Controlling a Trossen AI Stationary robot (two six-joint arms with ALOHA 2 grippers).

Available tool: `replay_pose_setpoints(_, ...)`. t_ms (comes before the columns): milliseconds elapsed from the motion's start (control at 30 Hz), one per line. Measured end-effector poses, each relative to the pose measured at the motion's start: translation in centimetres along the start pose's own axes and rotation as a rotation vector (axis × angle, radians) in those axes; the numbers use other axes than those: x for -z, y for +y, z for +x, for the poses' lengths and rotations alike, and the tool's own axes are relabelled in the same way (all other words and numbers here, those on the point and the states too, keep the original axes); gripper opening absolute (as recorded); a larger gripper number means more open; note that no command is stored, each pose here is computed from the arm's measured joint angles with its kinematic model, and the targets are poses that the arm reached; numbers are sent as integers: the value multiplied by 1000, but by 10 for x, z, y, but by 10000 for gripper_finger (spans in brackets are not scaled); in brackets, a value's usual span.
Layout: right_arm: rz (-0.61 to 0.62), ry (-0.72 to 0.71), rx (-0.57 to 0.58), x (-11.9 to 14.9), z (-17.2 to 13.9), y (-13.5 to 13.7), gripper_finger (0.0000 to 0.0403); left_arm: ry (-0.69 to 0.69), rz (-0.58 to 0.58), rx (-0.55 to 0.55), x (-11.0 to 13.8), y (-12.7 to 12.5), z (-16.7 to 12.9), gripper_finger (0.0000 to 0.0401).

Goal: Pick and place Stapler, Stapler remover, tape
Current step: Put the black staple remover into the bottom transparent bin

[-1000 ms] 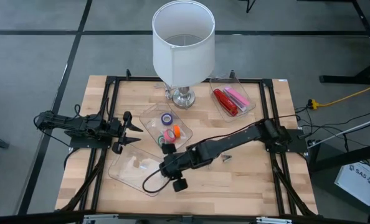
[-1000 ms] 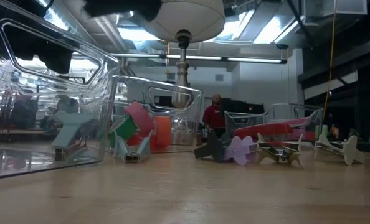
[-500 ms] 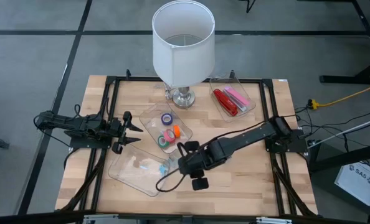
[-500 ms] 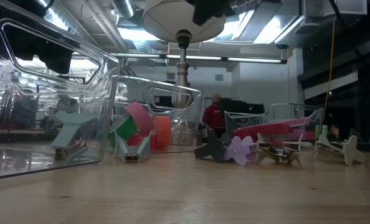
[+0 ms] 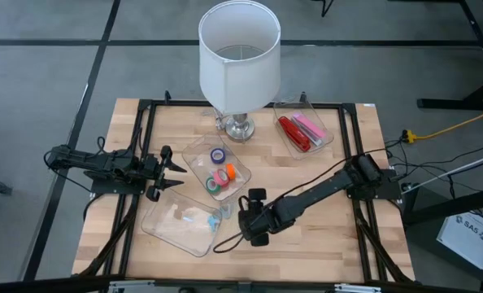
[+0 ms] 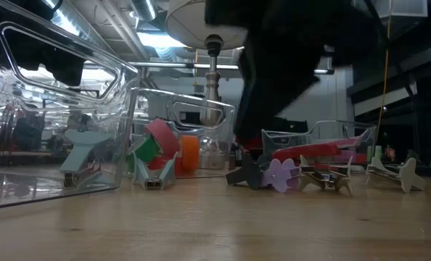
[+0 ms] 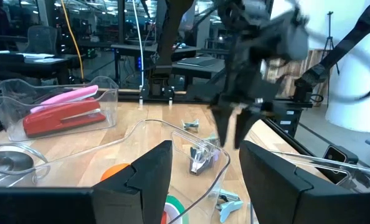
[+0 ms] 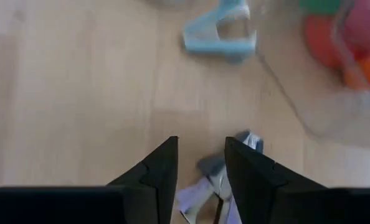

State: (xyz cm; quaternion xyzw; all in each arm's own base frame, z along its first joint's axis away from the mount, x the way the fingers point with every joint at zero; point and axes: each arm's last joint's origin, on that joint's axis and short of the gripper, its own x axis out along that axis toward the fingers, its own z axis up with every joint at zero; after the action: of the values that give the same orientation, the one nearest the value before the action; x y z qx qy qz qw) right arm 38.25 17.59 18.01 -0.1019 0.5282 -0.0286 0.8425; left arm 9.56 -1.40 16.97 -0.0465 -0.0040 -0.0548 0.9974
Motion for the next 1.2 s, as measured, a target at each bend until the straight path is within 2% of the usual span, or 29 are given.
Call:
replay_pose_setpoints(300, 209, -12, 19, 13, 24, -10, 133, 0, 0, 0, 0, 0, 0, 185)
replay_pose_setpoints(533, 272, 31, 36, 23, 29, -12, 132, 1, 0, 0, 0, 0, 0, 185)
replay_pose_setpoints(667, 280, 34, 36, 24, 29, -12, 101, 0, 0, 0, 0, 0, 0, 185)
replay_pose_setpoints(867, 279, 43, 41, 24, 29, -12, 13, 0, 0, 0, 0, 0, 0, 185)
replay_pose_setpoints(1200, 255, 79, 43, 21, 22, -13, 6, 0, 0, 0, 0, 0, 0, 185)
